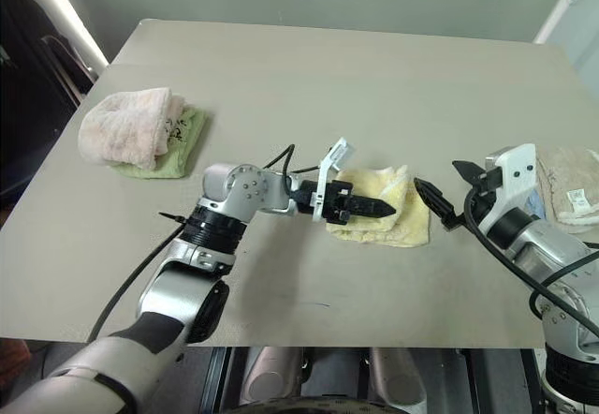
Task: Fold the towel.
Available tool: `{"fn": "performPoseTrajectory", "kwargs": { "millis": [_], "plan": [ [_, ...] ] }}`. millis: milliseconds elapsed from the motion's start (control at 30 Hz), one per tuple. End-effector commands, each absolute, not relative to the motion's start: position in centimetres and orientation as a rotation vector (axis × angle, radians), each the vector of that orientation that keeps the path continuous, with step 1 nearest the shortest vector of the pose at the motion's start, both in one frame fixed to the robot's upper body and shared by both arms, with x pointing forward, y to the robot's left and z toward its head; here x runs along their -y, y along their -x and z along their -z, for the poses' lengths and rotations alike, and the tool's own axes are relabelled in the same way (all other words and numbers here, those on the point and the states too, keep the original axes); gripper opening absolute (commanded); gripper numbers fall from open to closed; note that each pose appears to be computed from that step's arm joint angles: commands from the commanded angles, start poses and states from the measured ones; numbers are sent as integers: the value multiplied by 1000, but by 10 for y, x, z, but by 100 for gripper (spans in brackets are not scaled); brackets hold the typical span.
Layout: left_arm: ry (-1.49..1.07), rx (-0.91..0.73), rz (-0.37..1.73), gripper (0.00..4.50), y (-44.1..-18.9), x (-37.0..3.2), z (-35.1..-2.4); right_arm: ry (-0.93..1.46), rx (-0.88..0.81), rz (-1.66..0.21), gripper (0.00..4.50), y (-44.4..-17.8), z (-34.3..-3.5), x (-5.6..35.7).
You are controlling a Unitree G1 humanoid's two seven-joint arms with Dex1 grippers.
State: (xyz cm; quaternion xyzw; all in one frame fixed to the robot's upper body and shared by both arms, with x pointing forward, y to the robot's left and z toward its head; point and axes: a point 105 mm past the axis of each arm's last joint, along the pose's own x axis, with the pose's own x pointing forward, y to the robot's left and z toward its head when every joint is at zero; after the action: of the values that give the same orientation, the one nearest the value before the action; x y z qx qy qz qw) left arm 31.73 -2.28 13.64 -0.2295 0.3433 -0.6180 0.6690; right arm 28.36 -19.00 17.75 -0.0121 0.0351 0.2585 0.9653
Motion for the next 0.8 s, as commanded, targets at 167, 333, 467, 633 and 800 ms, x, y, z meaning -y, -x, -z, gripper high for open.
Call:
{"fn": "performPoseTrajectory", "kwargs": {
  "millis": [167,333,467,633,800],
  "plan": [
    [508,-738,1457,1,-312,33,-148,45,-26,-521,450,-281,-191,190],
    [508,-738,1457,1,-312,33,-148,45,-27,-521,450,-281,-191,190],
    [508,-738,1458,1,-312,33,-148,45,-27,-521,450,-281,-191,190],
    [507,-738,1458,1,-312,33,-148,44,-27,-521,450,-280,-191,190],
    [507,-738,1458,1,-312,33,-148,44,-27,-521,450,-280,-191,190]
  ]
}}
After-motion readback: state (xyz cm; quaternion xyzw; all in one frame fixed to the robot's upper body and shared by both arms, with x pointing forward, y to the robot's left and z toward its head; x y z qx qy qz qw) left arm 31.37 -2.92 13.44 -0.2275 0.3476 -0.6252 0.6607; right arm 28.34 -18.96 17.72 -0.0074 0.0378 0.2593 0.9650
